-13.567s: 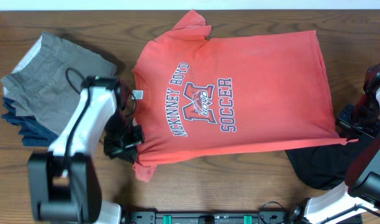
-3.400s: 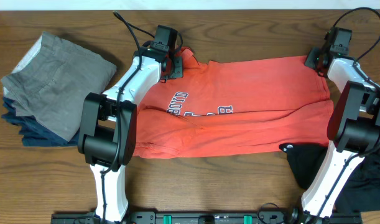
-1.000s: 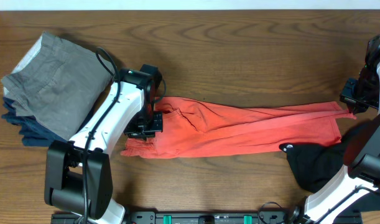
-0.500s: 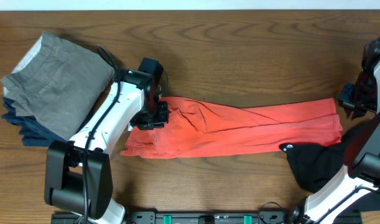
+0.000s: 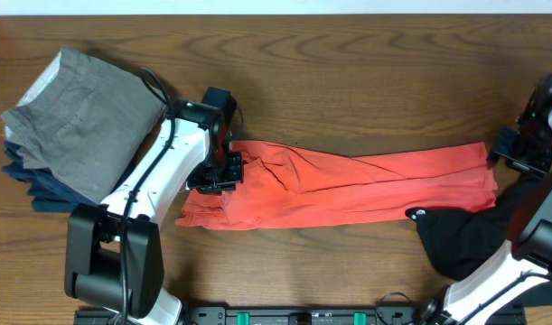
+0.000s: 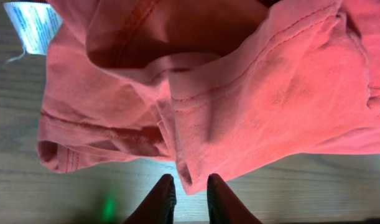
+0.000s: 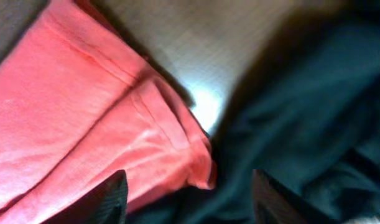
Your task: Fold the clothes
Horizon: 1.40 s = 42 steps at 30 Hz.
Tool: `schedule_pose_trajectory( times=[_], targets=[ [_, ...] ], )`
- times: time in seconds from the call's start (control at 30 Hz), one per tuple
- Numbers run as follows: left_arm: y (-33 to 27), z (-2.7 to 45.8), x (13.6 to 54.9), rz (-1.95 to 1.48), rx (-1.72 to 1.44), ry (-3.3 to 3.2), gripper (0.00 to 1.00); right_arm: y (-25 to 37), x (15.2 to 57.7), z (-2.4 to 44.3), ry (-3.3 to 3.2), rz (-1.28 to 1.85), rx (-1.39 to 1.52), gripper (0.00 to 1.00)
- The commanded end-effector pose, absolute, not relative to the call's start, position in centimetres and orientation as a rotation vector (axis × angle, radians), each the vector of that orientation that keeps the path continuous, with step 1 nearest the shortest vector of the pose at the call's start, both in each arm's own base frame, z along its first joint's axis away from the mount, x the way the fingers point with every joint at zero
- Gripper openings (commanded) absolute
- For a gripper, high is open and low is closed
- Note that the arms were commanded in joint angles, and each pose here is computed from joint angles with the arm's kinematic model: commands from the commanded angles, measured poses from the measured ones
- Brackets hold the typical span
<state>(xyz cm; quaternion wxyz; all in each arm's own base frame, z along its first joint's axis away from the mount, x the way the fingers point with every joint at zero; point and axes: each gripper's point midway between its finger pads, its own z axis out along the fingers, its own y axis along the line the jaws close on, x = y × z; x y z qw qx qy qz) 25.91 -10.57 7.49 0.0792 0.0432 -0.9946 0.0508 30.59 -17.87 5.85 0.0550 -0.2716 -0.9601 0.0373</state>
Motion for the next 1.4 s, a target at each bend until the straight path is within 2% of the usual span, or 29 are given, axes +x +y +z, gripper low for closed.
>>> schedule_pose_trajectory(
  times=[0.0, 0.07, 0.13, 0.17, 0.2, 0.23, 0.27, 0.53, 0.67, 0.8, 0.97, 1.03, 1.07, 1.1, 1.23, 1.37],
  targets=[
    [-9.8, 8.2, 26.0, 0.114, 0.125, -3.008, 0.20, -16.3, 30.5, 4.0, -2.970, -0.110, -0.672, 0.65],
    [-9.5, 8.8, 26.2, 0.102, 0.130, -3.043, 0.22, -16.6, 30.3, 2.7, -2.982, -0.118, -0.695, 0.66],
    [-8.8, 9.6, 26.5, 0.067, 0.160, -3.082, 0.36, -16.2, 30.4, 1.5, -3.016, -0.180, -0.667, 0.67],
    [-8.6, 10.0, 26.5, 0.065, 0.165, -3.098, 0.49, -15.8, 30.7, 1.0, -3.038, -0.214, -0.645, 0.67],
    [-8.4, 10.4, 26.6, 0.069, 0.174, -3.113, 0.77, -15.5, 30.9, 0.4, -3.059, -0.239, -0.622, 0.67],
    [-8.2, 10.7, 26.7, 0.075, 0.185, -3.125, 0.89, -15.5, 31.0, 0.0, -3.075, -0.248, -0.607, 0.67],
    [-8.1, 11.0, 26.7, 0.081, 0.193, -3.134, 0.94, -15.5, 31.0, -0.3, -3.083, -0.245, -0.604, 0.67],
    [-6.1, 12.0, 27.3, 0.099, 0.342, -3.159, 0.95, -15.0, 30.6, -2.8, -3.119, -0.244, -0.602, 0.66],
    [-5.1, 12.0, 27.4, 0.098, 0.396, -3.153, 0.95, -14.6, 30.8, -2.9, -3.132, -0.287, -0.605, 0.49],
    [-4.3, 12.0, 27.6, 0.097, 0.443, -3.148, 0.95, -13.3, 31.7, -2.6, -3.161, -0.423, -0.559, 0.49],
    [-3.8, 12.0, 27.7, 0.096, 0.474, -3.144, 0.96, -13.0, 31.7, -2.5, -3.158, -0.440, -0.555, 0.39],
    [-3.7, 12.0, 27.7, 0.096, 0.475, -3.144, 0.96, -12.9, 31.6, -2.5, -3.154, -0.442, -0.554, 0.27],
    [-3.8, 12.0, 27.7, 0.097, 0.475, -3.144, 0.96, -12.9, 31.6, -2.5, -3.153, -0.442, -0.556, 0.17],
    [-3.8, 12.0, 27.7, 0.097, 0.475, -3.144, 0.96, -12.9, 31.6, -2.5, -3.153, -0.441, -0.556, 0.02],
    [-3.7, 12.0, 27.7, 0.096, 0.474, -3.144, 0.96, -13.9, 31.3, -2.7, -3.149, -0.355, -0.578, 0.01],
    [-3.8, 12.0, 27.7, 0.097, 0.474, -3.144, 0.96, -17.8, 30.5, -1.9, -3.070, -0.079, -0.806, 0.01]
  ],
)
